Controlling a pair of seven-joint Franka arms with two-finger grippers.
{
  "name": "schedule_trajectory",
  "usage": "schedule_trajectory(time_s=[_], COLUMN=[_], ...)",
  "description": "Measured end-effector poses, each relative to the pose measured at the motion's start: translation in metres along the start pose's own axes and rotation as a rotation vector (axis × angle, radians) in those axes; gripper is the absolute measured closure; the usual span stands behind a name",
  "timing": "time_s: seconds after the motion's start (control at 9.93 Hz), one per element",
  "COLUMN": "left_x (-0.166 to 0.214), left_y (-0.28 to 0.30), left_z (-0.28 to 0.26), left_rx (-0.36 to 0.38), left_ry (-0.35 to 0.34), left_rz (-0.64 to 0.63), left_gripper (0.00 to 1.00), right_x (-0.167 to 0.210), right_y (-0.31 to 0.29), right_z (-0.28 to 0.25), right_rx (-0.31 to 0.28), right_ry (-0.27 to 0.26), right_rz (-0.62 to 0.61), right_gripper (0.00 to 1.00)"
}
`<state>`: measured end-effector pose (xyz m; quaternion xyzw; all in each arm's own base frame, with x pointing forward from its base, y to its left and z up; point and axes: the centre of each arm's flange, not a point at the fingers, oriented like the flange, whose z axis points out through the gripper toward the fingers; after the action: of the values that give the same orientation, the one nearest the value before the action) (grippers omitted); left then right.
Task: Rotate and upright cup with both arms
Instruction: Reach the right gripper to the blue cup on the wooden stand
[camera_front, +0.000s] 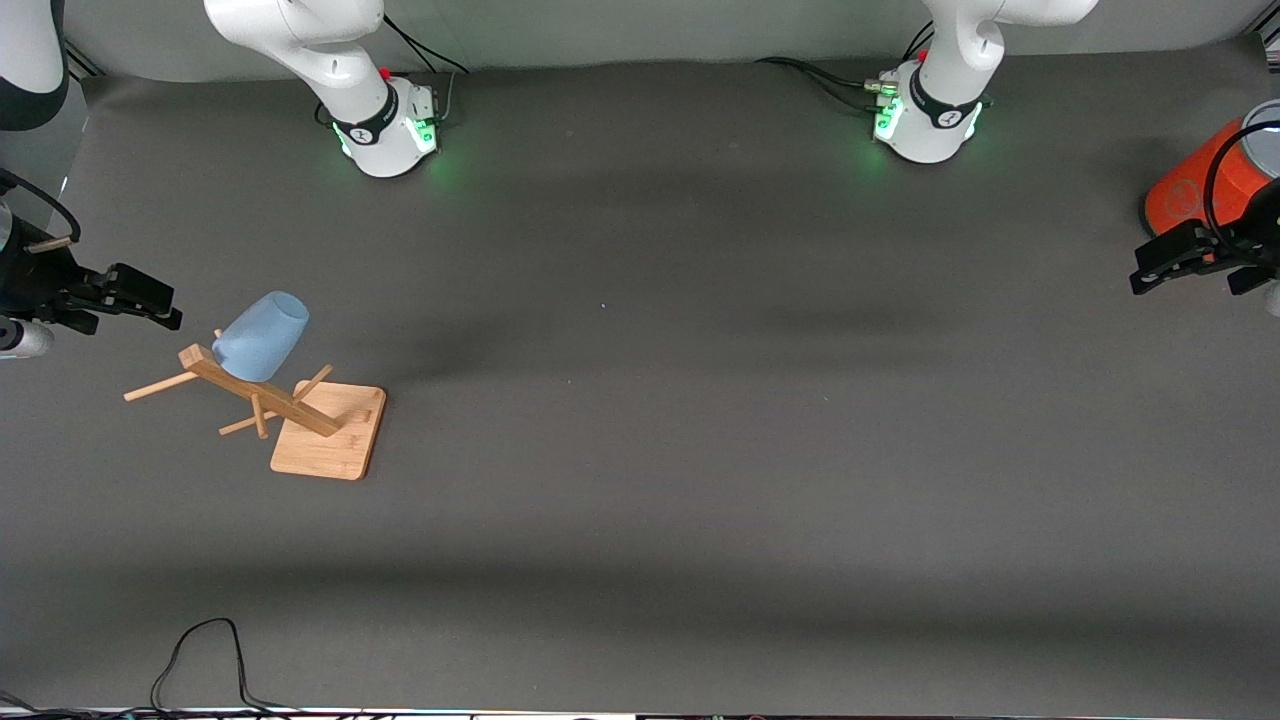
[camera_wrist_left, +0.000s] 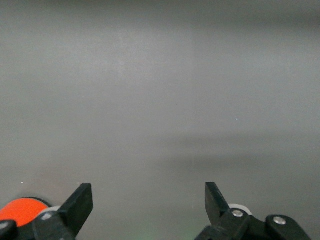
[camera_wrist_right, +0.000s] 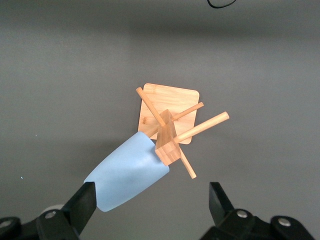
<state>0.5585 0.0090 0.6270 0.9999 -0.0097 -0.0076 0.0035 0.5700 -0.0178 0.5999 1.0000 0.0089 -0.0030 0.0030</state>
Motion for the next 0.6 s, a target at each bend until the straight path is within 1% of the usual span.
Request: schedule_trajectory(time_s=[0.4,0.5,0.6], left_x=[0.0007,0.0013,0.0022], left_y=[-0.0008,-0.0006,-0.0005], left_z=[0.0007,0.0010,0.0002], left_rx=[0.000,-0.001,-0.001], left_ry=[0.000,0.002,0.011], left_rz=[-0.002,-0.002,-0.001], left_gripper=[0.00,0.00,0.00], right_x=[0.0000,-0.0005,-0.0012], right_y=[0.0007,0.0008,-0.0002], right_z=[0.0002,0.0005,0.0014], right_rx=[0.000,0.000,0.000], right_ry=[-0.001,-0.005,-0.012], right_rz=[0.006,0.025,0.069], right_gripper=[0.00,0.00,0.00])
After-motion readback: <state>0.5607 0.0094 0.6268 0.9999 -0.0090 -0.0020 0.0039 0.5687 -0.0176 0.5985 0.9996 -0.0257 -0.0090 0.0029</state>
